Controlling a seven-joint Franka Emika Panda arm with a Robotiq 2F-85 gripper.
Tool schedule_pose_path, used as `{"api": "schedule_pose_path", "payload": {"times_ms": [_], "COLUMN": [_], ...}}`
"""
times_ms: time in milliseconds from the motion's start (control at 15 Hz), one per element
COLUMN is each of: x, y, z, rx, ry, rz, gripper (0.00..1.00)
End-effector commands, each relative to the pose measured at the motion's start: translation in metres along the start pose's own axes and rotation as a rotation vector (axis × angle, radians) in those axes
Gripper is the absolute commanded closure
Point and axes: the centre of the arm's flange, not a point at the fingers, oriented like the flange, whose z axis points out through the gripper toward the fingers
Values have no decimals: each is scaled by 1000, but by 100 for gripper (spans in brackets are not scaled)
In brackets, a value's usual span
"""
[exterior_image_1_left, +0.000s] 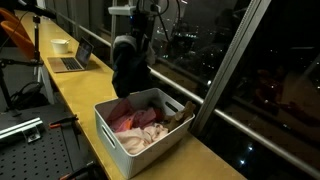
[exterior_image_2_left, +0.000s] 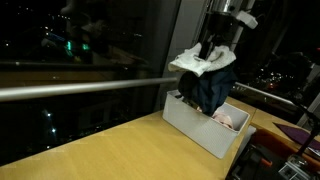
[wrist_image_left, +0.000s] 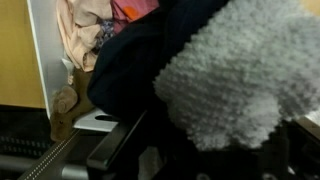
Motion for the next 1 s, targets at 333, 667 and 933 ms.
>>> {"api": "schedule_pose_path", "payload": {"times_ms": [333,667,933], "x": [50,54,45], "y": [-180,-182,-167], "z": [-67,35,108], "rx": [21,157,240], "ry": [33,-11,-66], "rz": [-76,-86,-58], "gripper": [100,100,100]}}
